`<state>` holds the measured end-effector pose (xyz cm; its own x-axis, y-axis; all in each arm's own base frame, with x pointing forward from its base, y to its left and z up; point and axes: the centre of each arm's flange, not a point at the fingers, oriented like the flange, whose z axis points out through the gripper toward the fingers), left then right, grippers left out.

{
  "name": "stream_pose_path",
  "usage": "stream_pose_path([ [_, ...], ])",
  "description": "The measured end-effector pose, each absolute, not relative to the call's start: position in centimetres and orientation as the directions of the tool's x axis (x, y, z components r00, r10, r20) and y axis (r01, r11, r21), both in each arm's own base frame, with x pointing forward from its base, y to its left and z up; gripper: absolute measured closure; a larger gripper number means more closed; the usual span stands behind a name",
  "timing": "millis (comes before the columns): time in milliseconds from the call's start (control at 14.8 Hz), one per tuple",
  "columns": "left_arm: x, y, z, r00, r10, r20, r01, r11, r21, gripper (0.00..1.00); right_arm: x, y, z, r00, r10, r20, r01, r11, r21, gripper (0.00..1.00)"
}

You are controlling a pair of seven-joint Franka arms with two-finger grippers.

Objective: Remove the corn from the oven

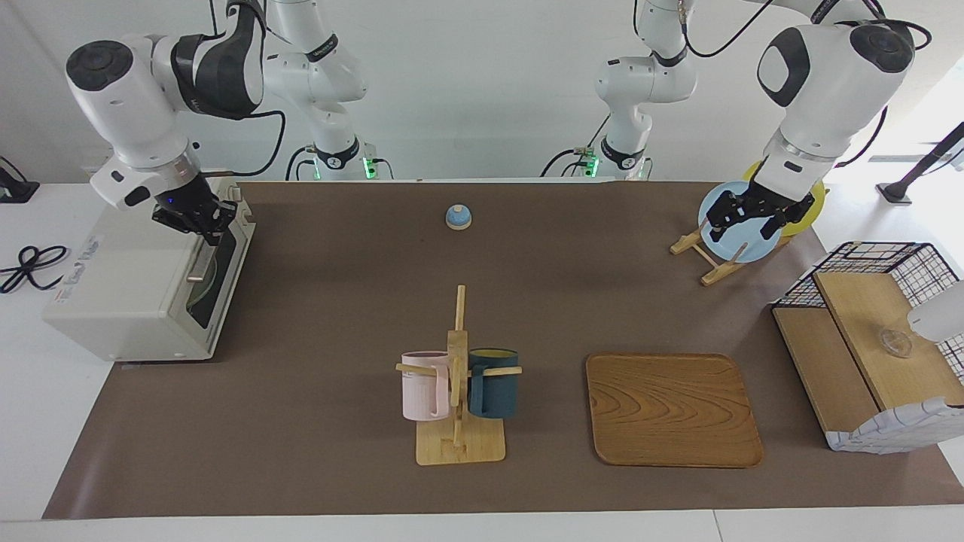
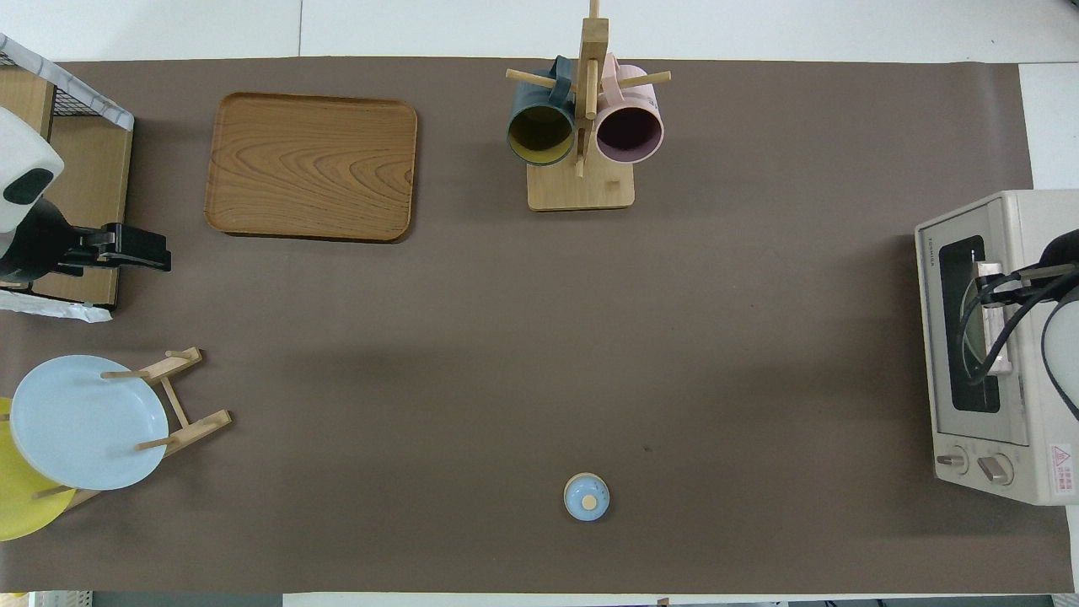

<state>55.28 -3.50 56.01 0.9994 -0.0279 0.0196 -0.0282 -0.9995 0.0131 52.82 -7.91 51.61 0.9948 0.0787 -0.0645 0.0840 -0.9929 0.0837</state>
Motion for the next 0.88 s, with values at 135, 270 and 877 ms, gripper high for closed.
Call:
stream_pose_path([
  [135,55.3,-3.5,56.0,0.999,-0.028,0.020,-0.028,-1.000,0.013,0.00,52.5,-8.7,51.0,0.995,0.074,-0.074,0.080,-0.994,0.081,0.99],
  [270,55.3,-3.5,56.0,0.999,-0.028,0.020,-0.028,-1.000,0.013,0.00,52.4,-9.8,49.7,0.995,0.071,-0.063,0.076,-0.994,0.081,0.99],
  [877,55.3,-3.5,56.0,0.999,-0.028,0.020,-0.028,-1.000,0.013,0.00,51.7,-11.6,47.4,0.996,0.058,-0.072,0.063,-0.995,0.078,0.99],
])
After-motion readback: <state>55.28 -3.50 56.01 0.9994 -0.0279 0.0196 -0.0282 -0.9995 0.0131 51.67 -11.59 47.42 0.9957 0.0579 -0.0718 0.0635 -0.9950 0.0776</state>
